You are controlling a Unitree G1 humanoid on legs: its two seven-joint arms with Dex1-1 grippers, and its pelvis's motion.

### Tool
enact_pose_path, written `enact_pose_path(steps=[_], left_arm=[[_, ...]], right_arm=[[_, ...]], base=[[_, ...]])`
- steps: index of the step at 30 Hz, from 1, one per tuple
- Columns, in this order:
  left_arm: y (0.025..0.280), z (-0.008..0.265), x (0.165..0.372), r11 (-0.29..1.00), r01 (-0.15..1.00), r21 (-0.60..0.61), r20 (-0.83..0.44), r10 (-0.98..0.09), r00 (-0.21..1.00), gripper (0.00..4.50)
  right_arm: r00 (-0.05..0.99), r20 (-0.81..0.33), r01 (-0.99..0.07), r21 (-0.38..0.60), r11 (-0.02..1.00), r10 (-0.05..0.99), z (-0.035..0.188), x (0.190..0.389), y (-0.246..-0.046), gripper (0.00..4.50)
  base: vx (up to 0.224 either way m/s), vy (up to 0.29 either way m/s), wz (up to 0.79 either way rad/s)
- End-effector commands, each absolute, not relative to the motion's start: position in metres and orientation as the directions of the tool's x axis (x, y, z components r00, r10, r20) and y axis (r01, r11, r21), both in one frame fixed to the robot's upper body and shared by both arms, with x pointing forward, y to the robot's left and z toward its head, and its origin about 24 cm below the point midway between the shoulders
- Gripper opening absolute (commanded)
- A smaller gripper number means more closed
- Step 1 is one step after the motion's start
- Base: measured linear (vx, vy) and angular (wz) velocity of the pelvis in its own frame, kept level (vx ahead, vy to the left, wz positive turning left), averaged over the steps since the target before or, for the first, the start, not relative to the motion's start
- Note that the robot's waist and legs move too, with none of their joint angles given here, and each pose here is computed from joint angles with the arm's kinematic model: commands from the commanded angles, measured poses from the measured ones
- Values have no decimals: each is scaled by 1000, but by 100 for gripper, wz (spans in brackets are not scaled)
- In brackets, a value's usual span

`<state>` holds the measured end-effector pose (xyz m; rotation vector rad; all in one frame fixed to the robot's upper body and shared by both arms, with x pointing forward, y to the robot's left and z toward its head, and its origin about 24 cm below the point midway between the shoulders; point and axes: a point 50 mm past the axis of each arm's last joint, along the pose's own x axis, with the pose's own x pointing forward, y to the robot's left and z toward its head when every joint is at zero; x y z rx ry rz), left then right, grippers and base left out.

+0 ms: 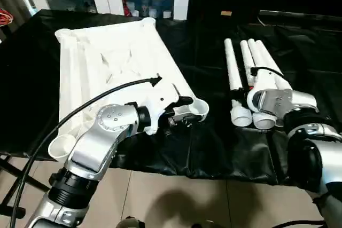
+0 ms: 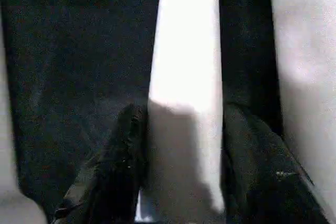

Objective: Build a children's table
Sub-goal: Pick table leg

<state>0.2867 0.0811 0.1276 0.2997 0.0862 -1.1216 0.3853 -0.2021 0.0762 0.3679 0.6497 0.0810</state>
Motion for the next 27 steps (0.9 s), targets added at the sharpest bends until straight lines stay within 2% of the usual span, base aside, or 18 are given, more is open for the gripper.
enact_pose_path(steps=[1,4,8,10,12,14,15,17,20,22,27], left_arm=[[83,133,292,438,877,198,-198,-859,473,303],[83,136,297,477,861,175,-171,-847,504,322],[82,144,308,535,821,201,-145,-812,565,355],[79,152,315,592,797,122,-91,-792,603,373],[77,156,318,608,790,80,-67,-787,613,385],[70,168,325,635,771,-52,7,-772,636,390],[67,172,327,637,764,-102,31,-766,642,411],[59,182,332,623,747,-233,95,-750,655,426],[48,190,335,576,734,-358,144,-743,653,447],[39,198,333,501,748,-435,193,-760,621,450],[24,205,331,449,762,-467,211,-781,588,450]], right_arm=[[848,-484,9,420,908,215,87,389,-207,186],[867,-418,-54,466,883,273,93,390,-207,186],[898,-199,-238,530,814,392,109,387,-208,186],[886,-77,-350,537,768,457,118,381,-208,186],[874,-22,-401,533,745,486,122,377,-208,186],[832,73,-502,522,690,550,127,364,-206,186],[815,98,-532,518,670,571,128,359,-205,186],[760,166,-613,505,608,628,133,343,-201,186],[697,225,-686,486,541,681,139,327,-196,186],[658,251,-725,466,507,710,142,317,-191,186],[620,249,-758,436,486,744,143,304,-181,186]], base=[[0,0,0],[0,0,0],[0,0,0],[0,0,0],[0,0,0],[0,0,0],[0,0,0],[0,0,0],[0,0,0],[0,0,0],[0,0,0]])
